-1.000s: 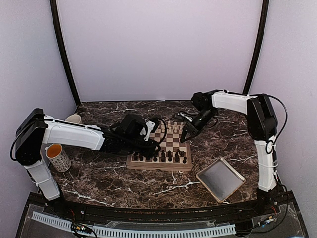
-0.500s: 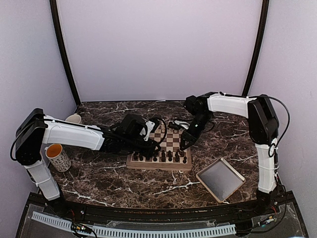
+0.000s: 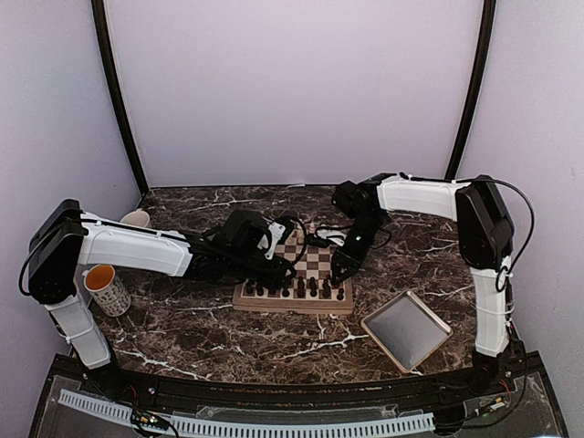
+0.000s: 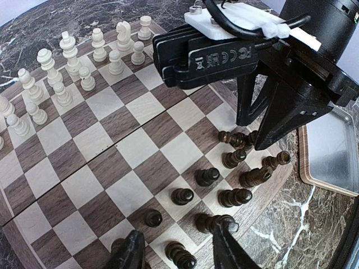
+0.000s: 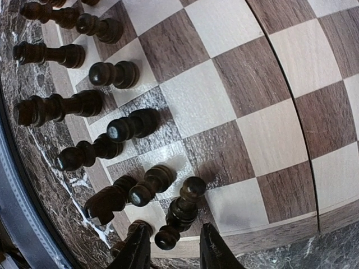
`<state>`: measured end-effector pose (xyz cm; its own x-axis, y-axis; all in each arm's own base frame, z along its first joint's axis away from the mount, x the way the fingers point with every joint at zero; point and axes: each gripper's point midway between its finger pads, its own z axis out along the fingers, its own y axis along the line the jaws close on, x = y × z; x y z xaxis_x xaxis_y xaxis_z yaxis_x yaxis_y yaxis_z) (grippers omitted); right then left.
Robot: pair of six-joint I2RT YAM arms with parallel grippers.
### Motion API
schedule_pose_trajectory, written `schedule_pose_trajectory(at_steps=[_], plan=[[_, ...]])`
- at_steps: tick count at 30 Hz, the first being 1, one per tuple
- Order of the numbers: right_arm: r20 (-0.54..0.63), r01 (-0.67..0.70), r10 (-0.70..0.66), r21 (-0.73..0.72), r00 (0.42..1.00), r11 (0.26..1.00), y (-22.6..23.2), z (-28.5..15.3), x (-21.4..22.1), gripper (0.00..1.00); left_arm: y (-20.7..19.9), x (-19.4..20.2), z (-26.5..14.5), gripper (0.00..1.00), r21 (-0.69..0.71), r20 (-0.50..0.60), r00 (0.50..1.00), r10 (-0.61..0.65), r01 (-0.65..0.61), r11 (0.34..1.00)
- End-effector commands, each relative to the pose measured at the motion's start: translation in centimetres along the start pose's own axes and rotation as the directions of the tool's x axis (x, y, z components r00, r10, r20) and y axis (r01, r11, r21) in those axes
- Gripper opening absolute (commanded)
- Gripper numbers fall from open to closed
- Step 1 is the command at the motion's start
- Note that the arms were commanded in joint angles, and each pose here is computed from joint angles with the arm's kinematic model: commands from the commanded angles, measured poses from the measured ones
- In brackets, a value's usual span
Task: Set up the chess pieces on the board
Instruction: Pick up the pawn from a7, then place the pawn at g7.
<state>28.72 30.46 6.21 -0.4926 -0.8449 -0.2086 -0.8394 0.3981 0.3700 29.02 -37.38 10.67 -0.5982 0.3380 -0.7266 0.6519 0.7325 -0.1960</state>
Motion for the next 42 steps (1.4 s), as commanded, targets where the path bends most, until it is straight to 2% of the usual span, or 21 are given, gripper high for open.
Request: schedule_pose_trajectory(at_steps=[1, 7, 15, 26, 34, 42], plan=[[0.001, 0.021, -0.021, 0.071, 1.000, 0.997, 0.0, -1.2, 0.1, 0.28, -0.1, -0.9, -1.2, 0.44, 0.011, 0.031, 0.999, -0.014, 0.014, 1.000], [0.012, 0.024, -0.026, 0.115, 1.000, 0.993, -0.5, -1.7, -0.1, 0.15, -0.1, -1.0, -1.2, 0.44, 0.013, 0.035, 0.999, -0.014, 0.013, 1.000], [0.056, 0.047, -0.056, 0.150, 0.997, 0.988, -0.8, -2.6, -1.2, 0.08, -0.5, -1.6, -1.2, 0.44, 0.027, 0.049, 0.998, -0.028, 0.027, 0.999], [0.130, 0.049, -0.075, 0.196, 0.989, 0.979, -0.9, -5.6, -2.5, 0.07, -0.8, -3.1, -0.6, 0.44, 0.067, 0.089, 0.995, -0.052, 0.046, 0.997], [0.159, 0.042, -0.074, 0.192, 0.985, 0.980, -1.3, -6.5, -3.4, 0.07, -0.5, -4.5, 0.5, 0.44, 0.171, 0.151, 0.977, -0.152, 0.125, 0.977], [0.191, 0.054, -0.093, 0.201, 0.977, 0.978, -1.0, -7.8, -4.1, 0.07, -0.9, -5.7, 1.2, 0.45, 0.255, 0.211, 0.963, -0.169, 0.113, 0.960]])
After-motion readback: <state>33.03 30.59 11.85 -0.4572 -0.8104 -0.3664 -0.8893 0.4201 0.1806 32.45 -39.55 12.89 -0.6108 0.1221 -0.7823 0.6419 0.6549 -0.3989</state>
